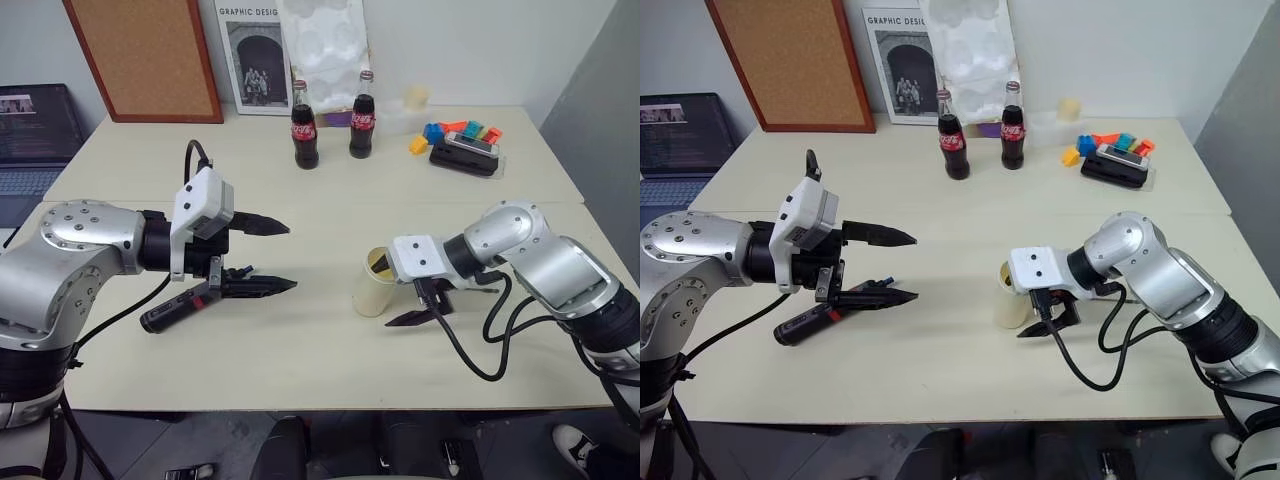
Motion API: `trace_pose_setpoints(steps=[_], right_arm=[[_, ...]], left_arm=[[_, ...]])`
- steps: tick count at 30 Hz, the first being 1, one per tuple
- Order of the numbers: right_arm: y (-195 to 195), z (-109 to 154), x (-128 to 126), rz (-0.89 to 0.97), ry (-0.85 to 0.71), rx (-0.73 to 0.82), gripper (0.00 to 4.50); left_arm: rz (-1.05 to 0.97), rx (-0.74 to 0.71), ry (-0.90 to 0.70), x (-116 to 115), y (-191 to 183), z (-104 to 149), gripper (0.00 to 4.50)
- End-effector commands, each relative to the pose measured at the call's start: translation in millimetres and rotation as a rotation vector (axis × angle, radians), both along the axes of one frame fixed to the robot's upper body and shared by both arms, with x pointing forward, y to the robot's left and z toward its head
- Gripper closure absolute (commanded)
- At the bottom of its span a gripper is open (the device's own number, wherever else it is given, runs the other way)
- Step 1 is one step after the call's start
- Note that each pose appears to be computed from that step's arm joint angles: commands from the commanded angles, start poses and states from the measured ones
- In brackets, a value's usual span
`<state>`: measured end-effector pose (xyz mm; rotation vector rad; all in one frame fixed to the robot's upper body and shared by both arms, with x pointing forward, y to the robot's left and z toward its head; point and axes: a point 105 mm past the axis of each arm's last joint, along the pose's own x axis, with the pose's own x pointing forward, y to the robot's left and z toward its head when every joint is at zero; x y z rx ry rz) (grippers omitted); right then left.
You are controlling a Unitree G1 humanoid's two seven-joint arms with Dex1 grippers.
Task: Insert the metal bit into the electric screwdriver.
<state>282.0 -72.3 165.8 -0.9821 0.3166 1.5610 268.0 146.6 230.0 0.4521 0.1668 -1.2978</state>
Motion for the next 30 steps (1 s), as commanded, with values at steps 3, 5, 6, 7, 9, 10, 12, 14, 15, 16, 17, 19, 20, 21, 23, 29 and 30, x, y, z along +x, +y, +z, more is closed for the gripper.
trace_pose_setpoints(steps=[3, 5, 6, 7, 9, 10, 12, 14, 15, 16, 17, 19, 20, 21, 23, 29, 30], right_arm=[[2.7, 8.3, 2.1, 0.023, -0.052, 0.011, 1.65], [3.2, 9.1, 2.9, 0.020, -0.055, 0.017, 2.13], [3.0, 9.4, 2.9, 0.022, -0.057, 0.016, 2.33], [2.9, 9.6, 2.9, 0.024, -0.059, 0.015, 2.55], [2.7, 12.9, 3.7, 0.017, -0.067, 0.026, 2.98], [2.6, 14.5, 4.1, 0.014, -0.071, 0.031, 3.06], [1.0, 22.5, 4.4, -0.002, -0.073, 0.051, 3.65], [-2.4, 29.9, 4.7, -0.016, -0.078, 0.062, 4.14], [-3.5, 31.7, 4.6, -0.019, -0.079, 0.064, 4.42], [-4.9, 33.3, 4.2, -0.022, -0.080, 0.064, 4.48], [-5.7, 34.1, 4.1, -0.023, -0.080, 0.065, 4.48], [-11.0, 44.0, 4.4, -0.050, -0.087, 0.081, 4.48], [-15.2, 53.6, 6.9, -0.079, -0.101, 0.098, 4.48], [-19.9, 62.6, 10.0, -0.107, -0.121, 0.109, 4.48], [-35.3, 77.6, 17.4, -0.153, -0.161, 0.095, 4.48], [-107.8, 95.3, 61.4, -0.294, -0.354, -0.117, 4.48], [-119.6, 94.8, 68.1, -0.309, -0.376, -0.157, 4.48]], left_arm=[[-0.006, -0.011, -0.055, -0.3, -1.9, 13.7, 0.00], [-0.007, -0.011, -0.056, 0.0, -2.1, 14.0, 0.00], [-0.007, -0.011, -0.057, 0.2, -2.4, 14.1, 0.00], [-0.007, -0.012, -0.057, 0.3, -2.5, 14.2, 0.00], [-0.009, -0.013, -0.058, 0.4, -3.3, 14.3, 0.00], [-0.010, -0.013, -0.058, 0.5, -3.5, 14.4, 0.00], [-0.010, -0.014, -0.061, 1.4, -3.9, 14.7, 0.00], [-0.012, -0.016, -0.063, 2.3, -4.4, 15.2, 0.00], [-0.012, -0.016, -0.064, 2.6, -4.6, 15.3, 0.00], [-0.013, -0.017, -0.064, 2.8, -4.9, 15.5, 0.00], [-0.013, -0.018, -0.064, 3.1, -5.1, 15.6, 0.00], [-0.025, -0.027, -0.071, 4.7, -8.5, 17.0, 0.00], [-0.038, -0.035, -0.079, 4.9, -12.0, 18.8, 0.00], [-0.049, -0.045, -0.086, 5.1, -15.2, 20.9, 0.00], [-0.071, -0.070, -0.092, 5.1, -22.1, 25.2, 0.00], [-0.085, -0.171, -0.165, 19.1, -47.9, 36.2, 0.00], [-0.084, -0.189, -0.177, 21.9, -52.8, 37.7, 0.00]])
